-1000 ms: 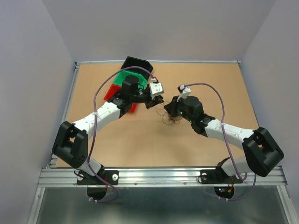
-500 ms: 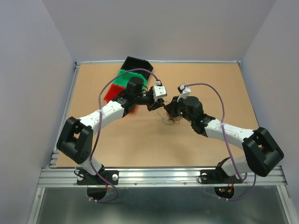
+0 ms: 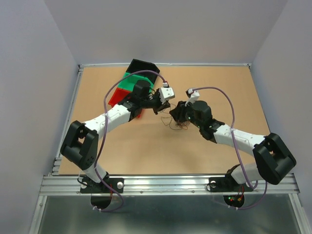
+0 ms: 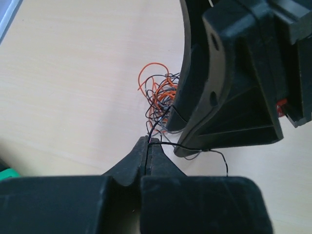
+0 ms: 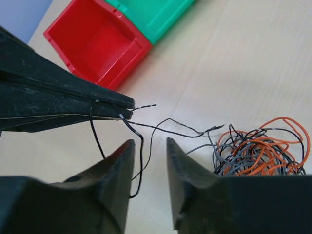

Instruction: Untangle the cables

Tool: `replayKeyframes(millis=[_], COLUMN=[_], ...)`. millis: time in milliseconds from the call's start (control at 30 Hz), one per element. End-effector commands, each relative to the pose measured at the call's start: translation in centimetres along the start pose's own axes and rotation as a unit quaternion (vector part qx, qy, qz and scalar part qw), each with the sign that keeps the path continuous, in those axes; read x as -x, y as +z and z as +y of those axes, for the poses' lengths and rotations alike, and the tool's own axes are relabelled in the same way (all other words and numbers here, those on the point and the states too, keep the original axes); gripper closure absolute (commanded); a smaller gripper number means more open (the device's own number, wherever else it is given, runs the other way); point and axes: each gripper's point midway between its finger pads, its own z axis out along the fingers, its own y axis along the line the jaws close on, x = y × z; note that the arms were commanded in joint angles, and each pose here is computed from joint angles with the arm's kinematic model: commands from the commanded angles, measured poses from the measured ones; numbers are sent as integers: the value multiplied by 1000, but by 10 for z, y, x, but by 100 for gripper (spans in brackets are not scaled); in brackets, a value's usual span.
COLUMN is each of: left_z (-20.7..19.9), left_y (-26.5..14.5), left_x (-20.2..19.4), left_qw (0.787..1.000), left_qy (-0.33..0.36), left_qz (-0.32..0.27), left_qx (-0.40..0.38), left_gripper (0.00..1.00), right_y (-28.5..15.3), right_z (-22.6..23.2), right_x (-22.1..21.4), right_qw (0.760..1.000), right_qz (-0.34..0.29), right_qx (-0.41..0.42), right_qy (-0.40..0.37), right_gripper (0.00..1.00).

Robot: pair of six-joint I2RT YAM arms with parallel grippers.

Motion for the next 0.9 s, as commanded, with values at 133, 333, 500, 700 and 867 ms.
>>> replayKeyframes(millis=[133,333,500,700,867], left_z=[60,86,108,136,159], left_y=[-46,-85,-114,-150,-173], left_x=[55,65,68,58,39], left_qw=[992,984,974,957,940], left_qy=[-10,-30,-52,-87,-123], left_qz=[-59,-82,-91,-99,-90], left_qx=[111,157,203,257,306], left_gripper=[100,100,100,100,100], right_y=[-10,-6,-1,-2,-1], right_z=[-2,-9,-10,-10,-9], right_x=[51,45,40,41,40], right_qw=[996,995,996,996,996], right_qz=[-82,-77,-68,-70,-69], right_qx=[-40,-54,-58,-57,-57], right_qy=[16,22,26,26,27], right_gripper=[45,28,25,25,25])
